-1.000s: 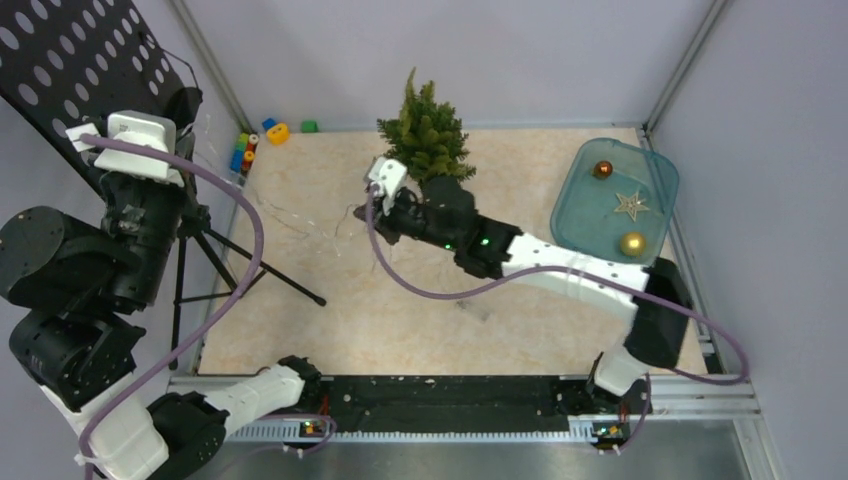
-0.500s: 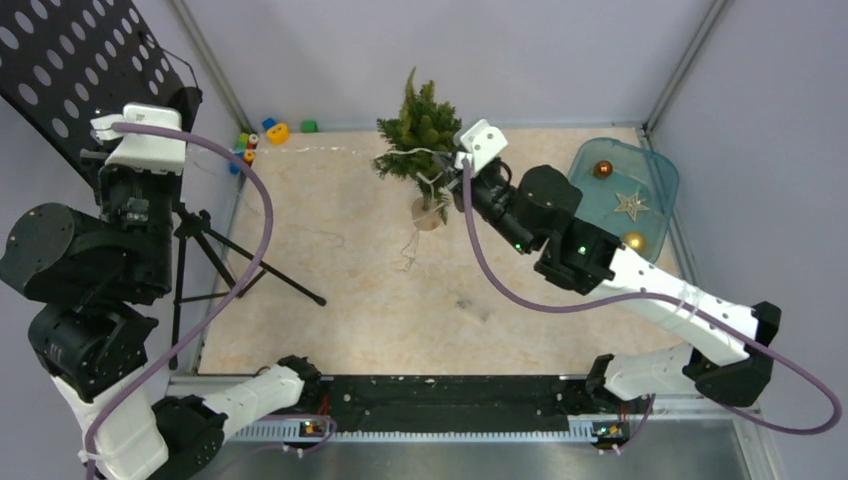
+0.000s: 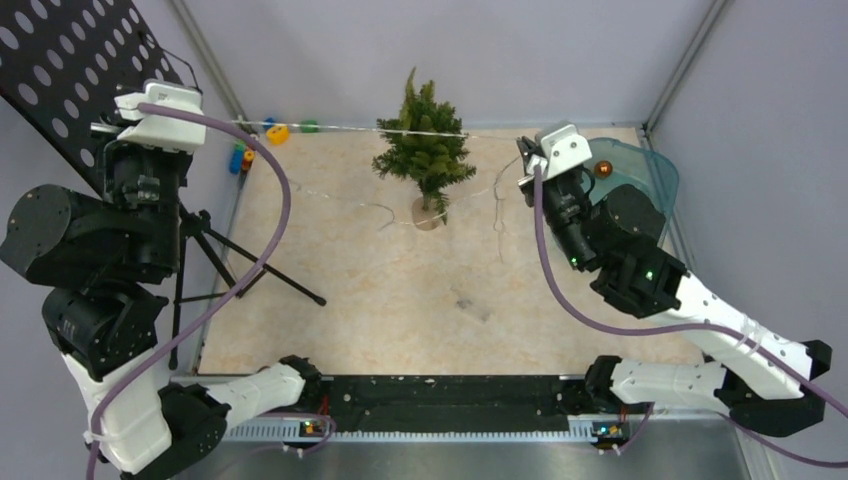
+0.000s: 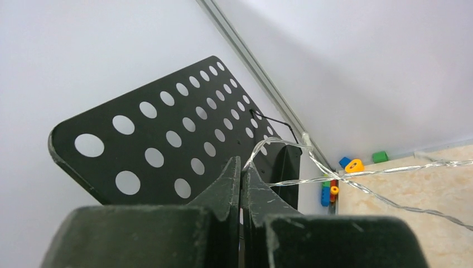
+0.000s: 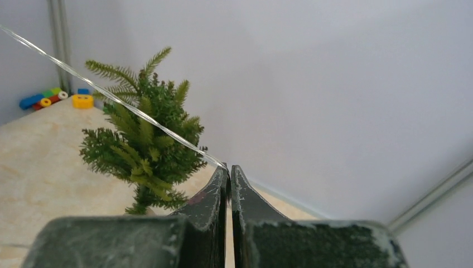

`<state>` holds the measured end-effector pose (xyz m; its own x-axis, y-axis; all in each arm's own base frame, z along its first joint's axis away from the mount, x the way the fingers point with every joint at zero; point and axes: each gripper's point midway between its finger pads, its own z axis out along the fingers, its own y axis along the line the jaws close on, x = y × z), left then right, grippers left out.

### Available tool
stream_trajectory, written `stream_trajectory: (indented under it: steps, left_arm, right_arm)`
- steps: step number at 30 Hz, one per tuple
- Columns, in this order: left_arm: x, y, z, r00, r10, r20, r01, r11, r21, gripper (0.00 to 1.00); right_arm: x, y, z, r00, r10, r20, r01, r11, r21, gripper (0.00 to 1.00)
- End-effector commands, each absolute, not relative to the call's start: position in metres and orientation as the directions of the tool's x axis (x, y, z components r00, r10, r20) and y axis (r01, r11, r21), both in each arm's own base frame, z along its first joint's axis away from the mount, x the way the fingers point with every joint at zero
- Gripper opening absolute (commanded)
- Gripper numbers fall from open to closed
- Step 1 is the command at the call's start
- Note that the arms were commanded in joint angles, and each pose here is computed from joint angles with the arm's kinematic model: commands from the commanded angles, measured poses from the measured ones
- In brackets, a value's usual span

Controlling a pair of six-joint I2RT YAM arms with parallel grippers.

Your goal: Decorate the small christmas tree

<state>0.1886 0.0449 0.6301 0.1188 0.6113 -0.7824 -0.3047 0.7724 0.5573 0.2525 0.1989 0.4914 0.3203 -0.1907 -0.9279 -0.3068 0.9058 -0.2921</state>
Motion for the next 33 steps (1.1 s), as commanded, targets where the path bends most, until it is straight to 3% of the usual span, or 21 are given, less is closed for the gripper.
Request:
stream_trajectory:
  steps: [1, 5, 8, 12, 14, 19, 26, 29, 33]
  left_arm:
    - [0.129, 0.105, 0.653, 0.111, 0.538, -0.835, -0.527, 0.745, 0.410, 0.00]
    - [0.158, 0.067, 0.622, 0.116, 0.567, -0.816, -0.334, 0.796, 0.505, 0.00]
    - [0.184, 0.017, 0.572, 0.114, 0.561, -0.820, -0.053, 0.827, 0.559, 0.00]
    - [0.197, -0.055, 0.485, 0.061, 0.550, -0.833, 0.368, 0.764, 0.531, 0.00]
    - [0.204, -0.072, 0.452, 0.010, 0.554, -0.833, 0.459, 0.737, 0.496, 0.00]
    - [0.223, -0.073, 0.425, -0.047, 0.570, -0.820, 0.431, 0.752, 0.498, 0.00]
    - [0.214, -0.041, 0.510, 0.069, 0.458, -0.886, 0.203, 0.863, 0.462, 0.00]
    - [0.205, -0.046, 0.533, 0.127, 0.374, -0.919, 0.221, 0.892, 0.394, 0.00]
    - [0.207, -0.065, 0.534, 0.128, 0.298, -0.946, 0.300, 0.897, 0.324, 0.00]
  right_arm:
    - [0.258, 0.121, 0.491, 0.222, -0.288, -0.931, -0.028, 0.953, -0.302, 0.00]
    - [0.240, 0.167, 0.495, 0.332, -0.192, -0.924, -0.320, 0.898, -0.301, 0.00]
    - [0.224, 0.204, 0.487, 0.378, -0.145, -0.914, -0.503, 0.797, -0.334, 0.00]
    - [0.222, 0.230, 0.480, 0.364, -0.091, -0.927, -0.585, 0.752, -0.303, 0.00]
    - [0.226, 0.242, 0.478, 0.347, -0.084, -0.934, -0.606, 0.740, -0.292, 0.00]
    - [0.236, 0.248, 0.487, 0.338, -0.103, -0.935, -0.587, 0.754, -0.296, 0.00]
    - [0.241, 0.209, 0.487, 0.333, -0.167, -0.928, -0.460, 0.830, -0.315, 0.00]
    - [0.236, 0.215, 0.469, 0.345, -0.205, -0.916, -0.496, 0.788, -0.364, 0.00]
    - [0.247, 0.227, 0.413, 0.248, -0.338, -0.908, -0.526, 0.740, -0.419, 0.00]
